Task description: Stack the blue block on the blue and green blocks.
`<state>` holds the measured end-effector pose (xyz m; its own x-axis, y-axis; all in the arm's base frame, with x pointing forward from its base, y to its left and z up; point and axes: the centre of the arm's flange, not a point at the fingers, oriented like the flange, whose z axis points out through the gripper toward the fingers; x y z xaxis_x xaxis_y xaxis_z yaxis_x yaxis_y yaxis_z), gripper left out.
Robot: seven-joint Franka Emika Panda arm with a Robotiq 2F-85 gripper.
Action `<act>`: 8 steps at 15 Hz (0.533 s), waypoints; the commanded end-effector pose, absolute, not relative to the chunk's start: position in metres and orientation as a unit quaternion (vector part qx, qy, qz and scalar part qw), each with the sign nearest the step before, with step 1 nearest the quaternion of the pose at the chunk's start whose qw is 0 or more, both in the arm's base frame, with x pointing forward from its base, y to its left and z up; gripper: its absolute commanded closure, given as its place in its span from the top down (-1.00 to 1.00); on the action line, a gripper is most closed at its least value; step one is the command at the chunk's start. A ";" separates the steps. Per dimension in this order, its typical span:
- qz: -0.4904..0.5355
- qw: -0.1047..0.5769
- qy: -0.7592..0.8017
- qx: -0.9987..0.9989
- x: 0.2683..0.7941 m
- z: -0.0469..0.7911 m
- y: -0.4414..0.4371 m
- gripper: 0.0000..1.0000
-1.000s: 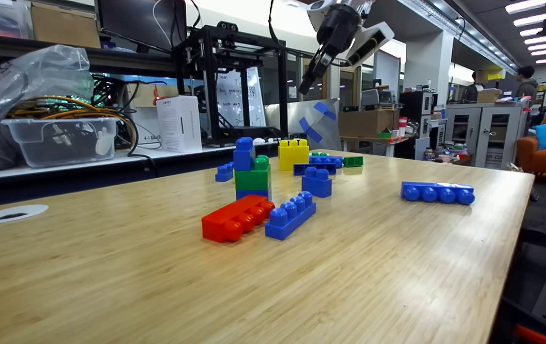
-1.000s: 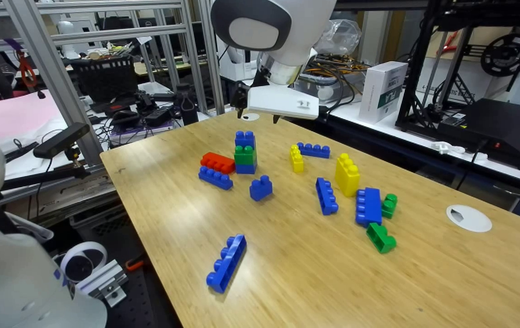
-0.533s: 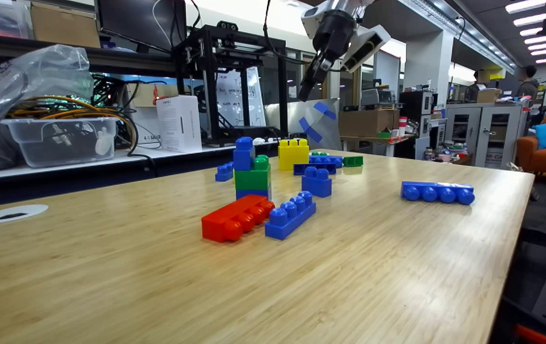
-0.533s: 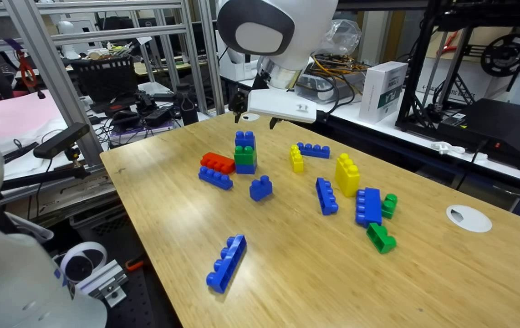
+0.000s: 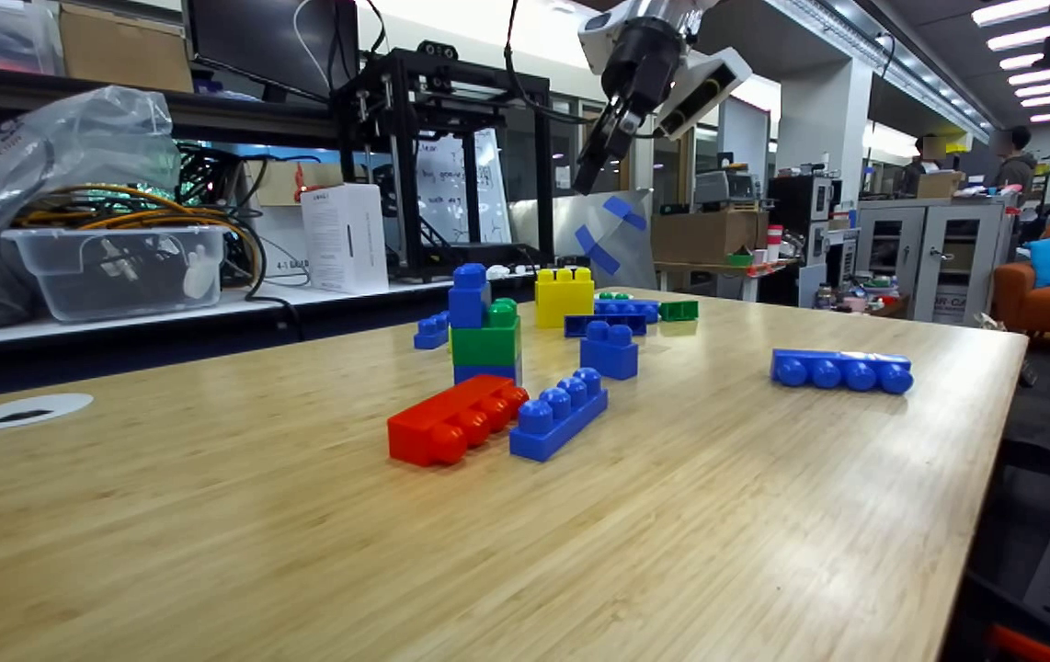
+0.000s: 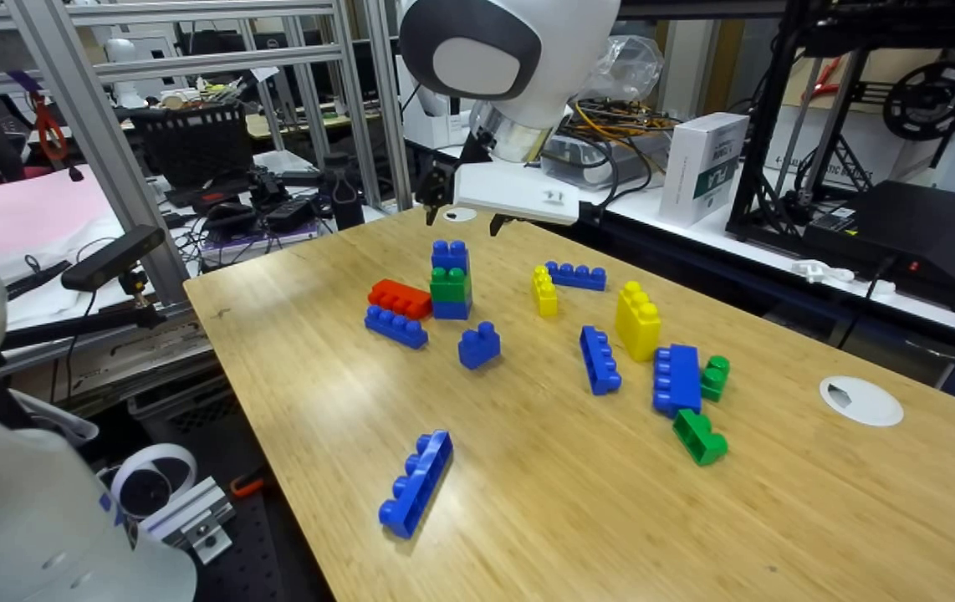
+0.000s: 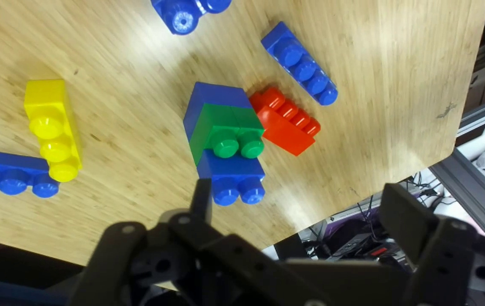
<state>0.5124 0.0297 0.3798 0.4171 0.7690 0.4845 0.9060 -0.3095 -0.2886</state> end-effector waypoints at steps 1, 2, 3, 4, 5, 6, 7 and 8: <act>-0.129 0.265 -0.524 -0.799 0.512 0.380 0.030 1.00; -0.129 0.265 -0.524 -0.799 0.512 0.380 0.030 1.00; -0.129 0.265 -0.524 -0.799 0.512 0.380 0.030 1.00; -0.129 0.265 -0.524 -0.799 0.512 0.380 0.030 1.00; -0.133 0.261 -0.531 -0.795 0.515 0.378 0.031 1.00; -0.134 0.262 -0.533 -0.793 0.516 0.375 0.032 1.00; -0.136 0.258 -0.538 -0.791 0.519 0.371 0.034 1.00; -0.135 0.260 -0.544 -0.786 0.522 0.364 0.036 1.00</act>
<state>0.5131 0.0322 0.3781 0.4103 0.7724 0.4848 0.9090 -0.3041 -0.2849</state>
